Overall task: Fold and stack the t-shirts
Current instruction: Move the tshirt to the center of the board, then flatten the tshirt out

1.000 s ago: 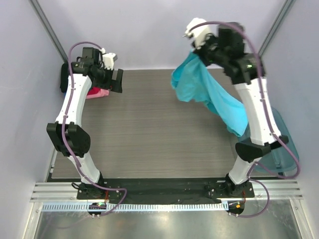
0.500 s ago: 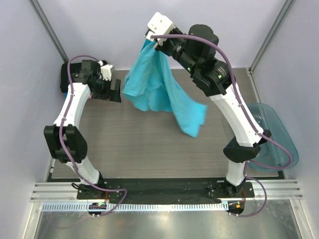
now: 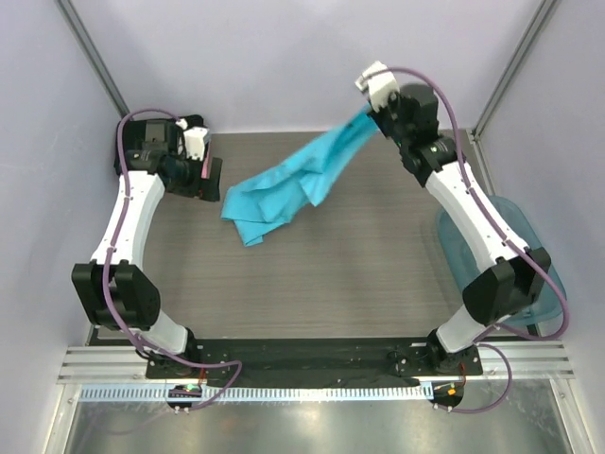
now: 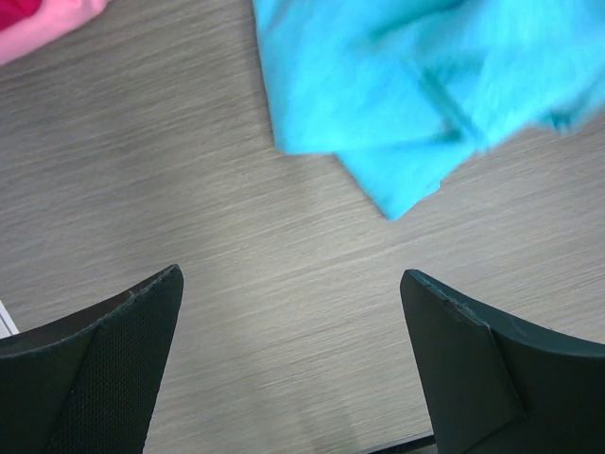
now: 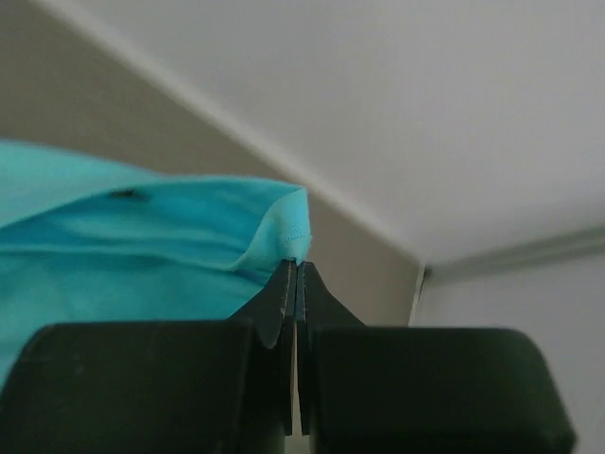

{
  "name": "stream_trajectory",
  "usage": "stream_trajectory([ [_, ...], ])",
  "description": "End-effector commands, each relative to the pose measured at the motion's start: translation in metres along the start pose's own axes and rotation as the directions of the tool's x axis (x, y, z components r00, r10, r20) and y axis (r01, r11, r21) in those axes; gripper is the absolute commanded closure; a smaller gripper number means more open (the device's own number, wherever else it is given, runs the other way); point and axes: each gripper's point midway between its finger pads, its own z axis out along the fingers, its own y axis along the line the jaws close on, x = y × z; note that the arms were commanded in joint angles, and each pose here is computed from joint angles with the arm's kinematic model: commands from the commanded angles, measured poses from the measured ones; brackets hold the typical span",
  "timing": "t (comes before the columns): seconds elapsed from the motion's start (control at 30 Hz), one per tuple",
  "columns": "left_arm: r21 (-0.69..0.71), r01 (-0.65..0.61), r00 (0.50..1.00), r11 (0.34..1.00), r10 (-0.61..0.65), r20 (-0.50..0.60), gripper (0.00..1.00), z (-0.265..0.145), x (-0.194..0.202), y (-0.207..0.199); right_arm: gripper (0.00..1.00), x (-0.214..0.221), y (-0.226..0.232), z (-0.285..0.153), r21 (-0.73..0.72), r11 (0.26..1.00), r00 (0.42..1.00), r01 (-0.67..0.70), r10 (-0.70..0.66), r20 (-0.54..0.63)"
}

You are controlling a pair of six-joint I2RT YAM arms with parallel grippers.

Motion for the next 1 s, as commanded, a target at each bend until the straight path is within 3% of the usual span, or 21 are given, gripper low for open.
stream_trajectory([
  [0.0,-0.015,-0.02,0.999,1.0,0.02,0.027,0.03,-0.015,0.005,0.0,0.99,0.093,0.011,-0.025,0.0,0.998,0.983,-0.068,0.067,-0.169],
  [0.03,-0.012,-0.018,0.999,1.0,0.018,0.026,0.03,-0.014,0.007,-0.001,0.97,0.119,0.023,-0.032,-0.014,0.999,0.972,-0.047,0.043,-0.231],
  [0.07,-0.009,-0.01,1.0,1.0,0.01,0.02,0.03,-0.012,0.01,-0.001,0.89,0.169,0.051,-0.042,-0.066,0.997,0.942,-0.039,0.015,-0.335],
  [0.1,0.003,-0.01,1.0,1.0,0.01,0.013,0.03,-0.01,0.013,-0.003,0.65,0.188,0.061,-0.053,-0.097,0.995,0.923,-0.024,-0.015,-0.384],
  [0.13,0.006,-0.008,1.0,1.0,0.007,0.009,0.03,-0.008,0.015,-0.004,0.57,0.202,0.074,-0.06,-0.136,0.99,0.908,-0.034,-0.026,-0.419],
  [0.2,0.007,-0.008,1.0,1.0,0.008,0.003,0.03,-0.004,0.017,-0.003,0.52,0.207,0.084,-0.07,-0.18,0.982,0.9,-0.062,-0.023,-0.436],
  [0.27,0.014,-0.01,1.0,1.0,0.01,-0.013,0.04,0.002,0.019,-0.003,0.47,0.175,0.09,-0.066,-0.26,0.962,0.936,-0.083,-0.014,-0.35],
  [0.37,0.02,-0.003,0.999,1.0,0.004,-0.043,0.04,0.017,0.027,-0.001,0.44,0.13,0.118,-0.055,-0.43,0.902,0.973,-0.04,-0.062,-0.221],
  [0.43,0.03,0.01,0.999,1.0,-0.009,-0.049,0.05,0.028,0.028,-0.001,0.44,0.123,0.149,-0.041,-0.522,0.852,0.973,-0.03,-0.094,-0.209],
  [0.53,0.086,0.045,0.995,0.995,-0.037,-0.088,0.09,0.046,0.032,-0.007,0.48,0.079,0.154,-0.012,-0.559,0.829,0.987,-0.028,-0.064,-0.145],
  [0.6,0.143,0.075,0.991,0.987,-0.057,-0.122,0.14,0.055,0.037,-0.016,0.51,0.103,0.185,0.013,-0.629,0.774,0.974,-0.071,-0.083,-0.213],
  [0.63,0.162,0.086,0.989,0.983,-0.065,-0.134,0.15,0.059,0.04,-0.018,0.52,0.085,0.18,0.026,-0.623,0.78,0.981,-0.057,-0.072,-0.18],
  [0.7,0.189,0.104,0.984,0.976,-0.074,-0.159,0.17,0.066,0.05,-0.022,0.53,0.116,0.208,0.049,-0.673,0.736,0.964,-0.08,-0.114,-0.239],
  [0.73,0.19,0.11,0.984,0.976,-0.079,-0.162,0.17,0.067,0.052,-0.022,0.53,0.103,0.204,0.064,-0.662,0.747,0.971,-0.063,-0.108,-0.214],
  [0.8,0.208,0.127,0.982,0.97,-0.093,-0.166,0.18,0.07,0.053,-0.026,0.53,0.135,0.228,0.083,-0.692,0.716,0.951,-0.089,-0.146,-0.273],
  [0.83,0.215,0.138,0.98,0.967,-0.103,-0.17,0.19,0.072,0.053,-0.028,0.53,0.123,0.223,0.094,-0.681,0.729,0.96,-0.071,-0.137,-0.246],
  [0.97,0.248,0.175,0.971,0.953,-0.126,-0.202,0.21,0.086,0.056,-0.032,0.52,0.147,0.246,0.119,-0.708,0.705,0.957,-0.047,-0.172,-0.235],
])
